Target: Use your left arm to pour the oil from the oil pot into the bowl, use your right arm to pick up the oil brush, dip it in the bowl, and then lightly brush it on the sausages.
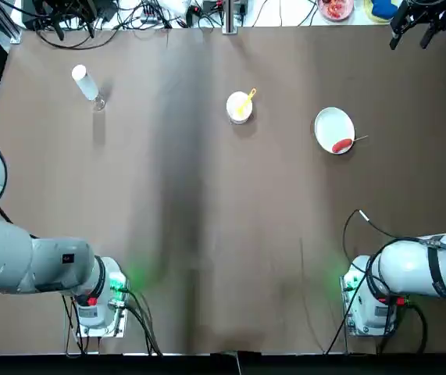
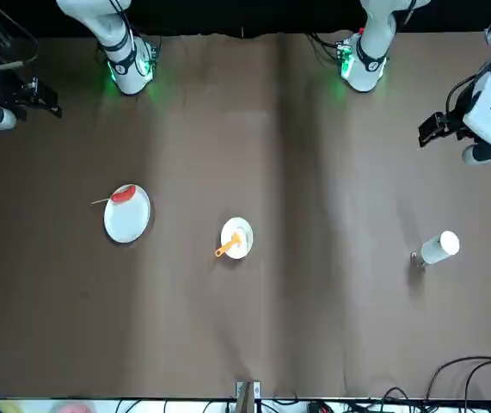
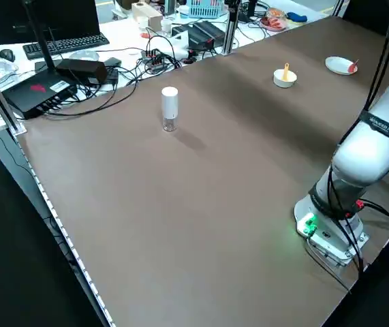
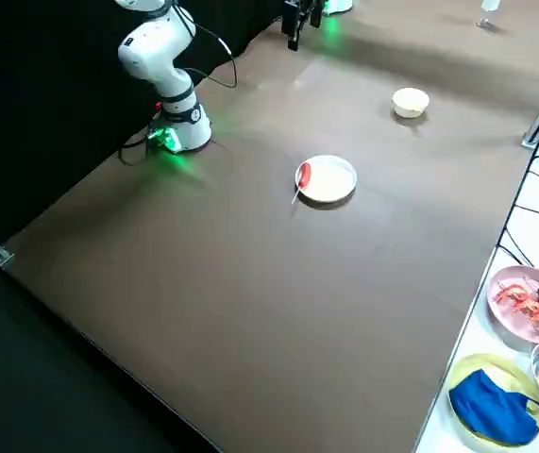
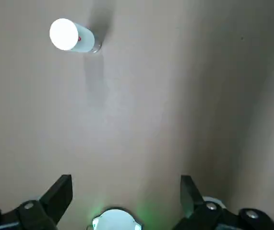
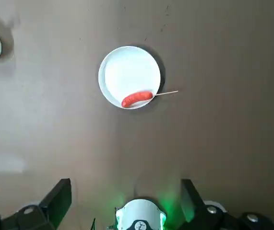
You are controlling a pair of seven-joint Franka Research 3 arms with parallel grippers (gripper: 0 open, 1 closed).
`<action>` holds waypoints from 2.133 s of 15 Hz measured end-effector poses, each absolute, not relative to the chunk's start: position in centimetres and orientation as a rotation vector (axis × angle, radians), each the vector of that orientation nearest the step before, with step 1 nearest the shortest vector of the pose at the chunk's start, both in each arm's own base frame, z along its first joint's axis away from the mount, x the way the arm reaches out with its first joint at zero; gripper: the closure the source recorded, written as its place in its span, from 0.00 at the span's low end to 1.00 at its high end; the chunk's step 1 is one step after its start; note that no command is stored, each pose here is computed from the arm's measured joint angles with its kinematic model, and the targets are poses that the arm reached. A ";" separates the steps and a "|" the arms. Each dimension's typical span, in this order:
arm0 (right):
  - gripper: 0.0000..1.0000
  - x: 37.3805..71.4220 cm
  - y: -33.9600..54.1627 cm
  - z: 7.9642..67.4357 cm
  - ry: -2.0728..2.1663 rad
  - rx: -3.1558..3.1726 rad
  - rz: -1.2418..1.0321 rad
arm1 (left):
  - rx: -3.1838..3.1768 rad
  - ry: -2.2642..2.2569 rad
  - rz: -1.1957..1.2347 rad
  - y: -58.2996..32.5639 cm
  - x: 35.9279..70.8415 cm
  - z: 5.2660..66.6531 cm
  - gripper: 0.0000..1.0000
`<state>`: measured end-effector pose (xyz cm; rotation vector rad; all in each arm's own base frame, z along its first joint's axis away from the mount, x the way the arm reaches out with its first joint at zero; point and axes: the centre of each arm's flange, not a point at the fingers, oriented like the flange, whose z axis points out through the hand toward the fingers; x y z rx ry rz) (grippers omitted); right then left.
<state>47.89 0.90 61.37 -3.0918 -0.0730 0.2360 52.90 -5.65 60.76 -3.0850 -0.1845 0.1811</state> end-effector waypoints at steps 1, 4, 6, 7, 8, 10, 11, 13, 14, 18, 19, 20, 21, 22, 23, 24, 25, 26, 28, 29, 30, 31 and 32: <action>0.00 47.9 0.9 61.4 -0.072 -3.092 0.237 | -3.085 -0.195 0.184 -5.1 53.0 60.7 0.01; 0.00 47.9 0.9 61.3 -0.074 -3.092 0.240 | -3.094 -0.168 0.200 -1.3 53.4 60.3 0.01; 0.00 47.9 1.0 61.3 -0.077 -3.092 0.241 | -3.112 -0.041 0.212 1.9 53.5 60.1 0.01; 0.00 47.8 1.1 61.3 -0.078 -3.091 0.245 | -3.120 0.049 0.215 3.3 53.4 60.1 0.01; 0.00 47.7 1.1 61.2 -0.079 -3.090 0.258 | -3.125 0.136 0.216 4.4 53.4 60.1 0.01; 0.00 47.6 1.2 61.2 -0.083 -3.087 0.271 | -3.127 0.298 0.216 5.2 53.3 60.1 0.01; 0.00 47.6 1.4 61.1 -0.089 -3.087 0.273 | -3.132 0.365 0.213 5.8 53.2 60.1 0.01; 0.00 47.5 1.5 61.1 -0.092 -3.086 0.289 | -3.205 0.386 0.187 7.2 53.1 60.1 0.01; 0.00 47.4 1.5 61.1 -0.091 -3.085 0.294 | -3.260 0.407 0.157 8.5 52.9 60.1 0.01; 0.00 47.3 1.3 61.1 -0.087 -3.083 0.309 | -3.421 0.365 0.072 12.6 52.9 59.3 0.01; 0.00 47.3 1.4 61.0 -0.088 -3.083 0.312 | -3.442 0.370 0.066 12.6 53.7 58.7 0.01; 0.00 47.3 1.4 61.0 -0.089 -3.083 0.312 | -3.466 0.416 0.057 12.6 54.6 58.0 0.01; 0.00 47.3 1.4 61.1 -0.090 -3.083 0.312 | -3.490 0.517 0.024 12.4 55.6 57.3 0.01; 0.00 47.3 1.4 61.1 -0.090 -3.083 0.311 | -3.495 0.639 -0.023 12.4 56.5 56.8 0.01; 0.00 47.3 1.4 61.1 -0.090 -3.083 0.311 | -3.483 0.746 -0.073 12.6 57.2 56.5 0.01; 0.00 47.3 1.5 61.1 -0.090 -3.083 0.310 | -3.464 0.847 -0.120 12.9 57.7 56.3 0.01; 0.00 47.3 1.5 61.1 -0.091 -3.083 0.310 | -3.435 0.952 -0.166 13.5 58.0 56.1 0.01; 0.00 47.3 1.5 61.1 -0.092 -3.084 0.310 | -3.406 1.062 -0.216 14.2 58.2 55.7 0.01; 0.00 47.3 1.5 61.1 -0.093 -3.084 0.308 | -3.358 1.275 -0.344 15.8 58.3 55.1 0.01; 0.00 47.4 1.6 61.1 -0.096 -3.085 0.301 | -3.328 1.372 -0.412 16.7 58.3 54.7 0.01; 0.00 47.5 1.7 61.1 -0.099 -3.086 0.289 | -3.297 1.456 -0.484 17.7 58.4 54.1 0.01; 0.00 47.6 1.9 61.2 -0.104 -3.087 0.278 | -3.262 1.550 -0.576 19.0 58.4 53.2 0.01; 0.00 47.7 2.0 61.1 -0.106 -3.088 0.271 | -3.214 1.652 -0.689 20.7 58.4 52.1 0.01</action>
